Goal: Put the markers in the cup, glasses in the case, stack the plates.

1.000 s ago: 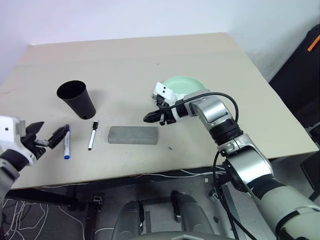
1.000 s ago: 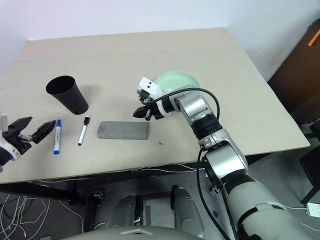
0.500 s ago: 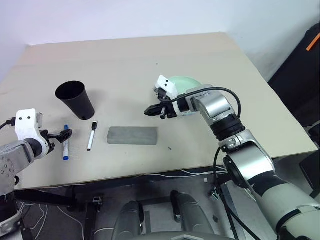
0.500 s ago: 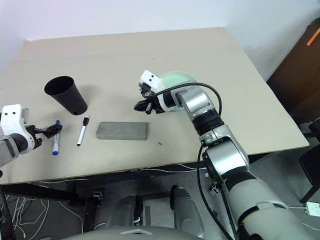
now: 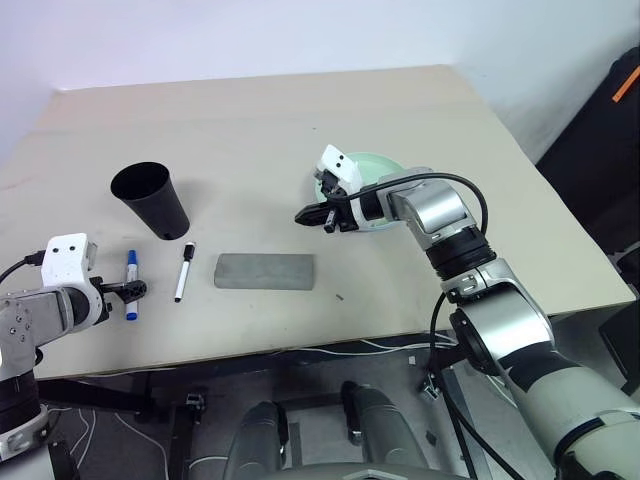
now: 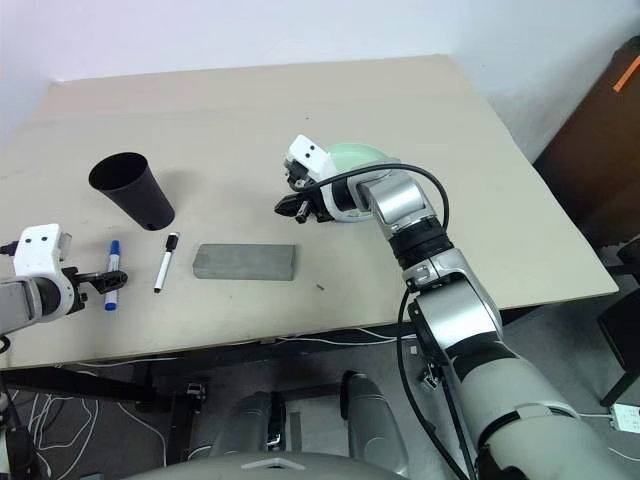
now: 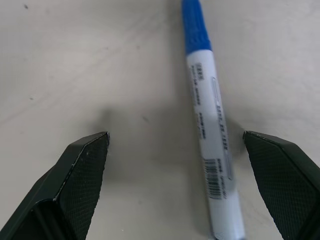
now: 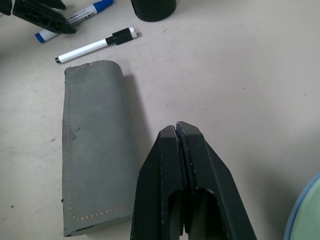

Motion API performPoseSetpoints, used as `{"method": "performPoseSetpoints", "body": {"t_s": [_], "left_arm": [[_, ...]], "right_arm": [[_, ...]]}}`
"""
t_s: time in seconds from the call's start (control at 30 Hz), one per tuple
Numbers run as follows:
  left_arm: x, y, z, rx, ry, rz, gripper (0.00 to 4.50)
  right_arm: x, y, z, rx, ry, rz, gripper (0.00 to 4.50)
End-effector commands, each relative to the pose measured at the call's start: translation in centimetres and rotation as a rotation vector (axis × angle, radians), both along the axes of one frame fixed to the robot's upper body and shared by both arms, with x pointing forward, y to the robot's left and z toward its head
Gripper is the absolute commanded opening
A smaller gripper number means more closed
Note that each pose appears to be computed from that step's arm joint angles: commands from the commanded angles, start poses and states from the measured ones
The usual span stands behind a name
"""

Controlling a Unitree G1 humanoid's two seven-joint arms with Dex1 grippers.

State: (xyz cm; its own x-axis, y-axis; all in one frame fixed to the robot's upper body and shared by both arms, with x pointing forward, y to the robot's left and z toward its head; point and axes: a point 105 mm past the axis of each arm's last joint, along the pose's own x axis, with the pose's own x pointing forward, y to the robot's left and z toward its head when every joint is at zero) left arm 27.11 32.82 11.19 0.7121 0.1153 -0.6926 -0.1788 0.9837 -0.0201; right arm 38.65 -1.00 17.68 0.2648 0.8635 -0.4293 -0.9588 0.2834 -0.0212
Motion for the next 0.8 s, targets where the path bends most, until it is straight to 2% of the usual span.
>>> {"method": "performPoseSetpoints", "body": {"t_s": [0.03,0.1,0.2,0.53,0.57,0.73,0.8], "left_arm": [[0.0,-1.1,-0.2,-0.017,0.012,-0.041,4.5],[0.1,-1.3,-0.1,-0.025,0.007,-0.047,4.5],[0.1,-1.3,-0.1,-0.022,0.009,-0.044,3.91],[0.4,-1.0,0.1,-0.019,0.014,-0.032,0.54],[0.4,-1.0,0.1,-0.018,0.01,-0.026,0.3],[0.7,-0.6,0.4,-0.007,-0.014,-0.015,0.27],[1.3,0.4,1.0,0.043,-0.063,0.025,0.27]], "right_arm": [[0.2,0.1,1.4,0.022,-0.042,0.004,0.03],[0.2,0.0,1.2,0.018,-0.042,-0.002,0.03],[0.2,0.0,1.2,0.015,-0.044,-0.003,0.0],[0.5,0.0,0.8,0.005,-0.035,-0.022,0.0],[0.5,0.0,0.8,0.005,-0.034,-0.023,0.0],[0.4,0.0,0.8,0.008,-0.031,-0.021,0.0],[0.4,-0.1,1.0,0.021,-0.033,-0.02,0.0]]}}
